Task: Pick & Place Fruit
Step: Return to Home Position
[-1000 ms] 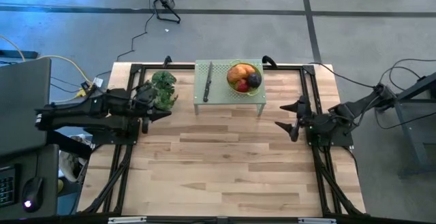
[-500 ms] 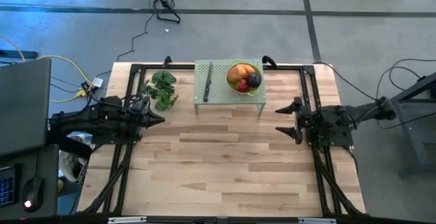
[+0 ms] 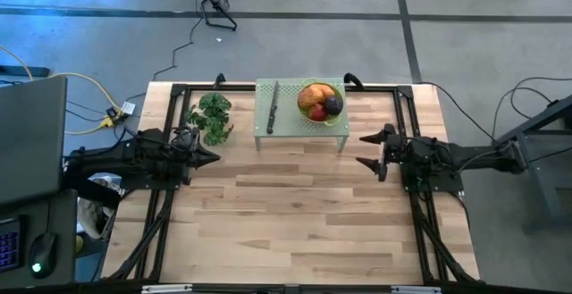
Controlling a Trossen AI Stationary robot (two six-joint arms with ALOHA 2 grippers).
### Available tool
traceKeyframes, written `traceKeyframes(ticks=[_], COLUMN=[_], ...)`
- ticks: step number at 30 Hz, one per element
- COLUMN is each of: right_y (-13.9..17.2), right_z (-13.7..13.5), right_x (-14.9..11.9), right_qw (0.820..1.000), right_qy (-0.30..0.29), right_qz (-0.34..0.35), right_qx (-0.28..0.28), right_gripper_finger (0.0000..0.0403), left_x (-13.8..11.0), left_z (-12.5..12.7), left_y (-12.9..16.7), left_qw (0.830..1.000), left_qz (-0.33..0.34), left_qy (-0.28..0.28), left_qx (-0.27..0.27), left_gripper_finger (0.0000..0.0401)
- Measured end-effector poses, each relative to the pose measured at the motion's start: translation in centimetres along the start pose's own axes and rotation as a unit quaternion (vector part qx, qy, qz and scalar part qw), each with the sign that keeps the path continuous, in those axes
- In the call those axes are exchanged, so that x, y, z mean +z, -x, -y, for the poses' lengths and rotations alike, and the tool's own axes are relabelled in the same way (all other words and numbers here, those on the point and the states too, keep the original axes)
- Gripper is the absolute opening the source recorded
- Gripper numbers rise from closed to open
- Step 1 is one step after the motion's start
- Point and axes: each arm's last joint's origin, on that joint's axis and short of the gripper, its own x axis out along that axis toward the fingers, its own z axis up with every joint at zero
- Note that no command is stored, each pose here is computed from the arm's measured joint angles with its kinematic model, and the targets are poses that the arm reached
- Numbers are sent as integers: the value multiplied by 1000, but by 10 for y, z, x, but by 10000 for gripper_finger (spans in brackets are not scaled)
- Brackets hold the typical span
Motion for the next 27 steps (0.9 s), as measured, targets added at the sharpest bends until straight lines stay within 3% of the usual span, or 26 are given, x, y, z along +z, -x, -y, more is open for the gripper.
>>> traceKeyframes(ticks=[7,21,27], right_y=[-2,4,4], right_z=[5,6,5], right_x=[-9,-8,-8], right_qw=[1000,996,996], right_qy=[-10,-10,-17], right_qz=[-6,84,90], right_qx=[-17,2,17], right_gripper_finger=[350,350,350], left_x=[-14,-26,-25], left_z=[-4,-9,-9], left_y=[-10,-18,-18], left_qw=[1000,999,998], left_qz=[11,44,55], left_qy=[-1,7,9], left_qx=[0,17,14], left_gripper_finger=[3,3,3])
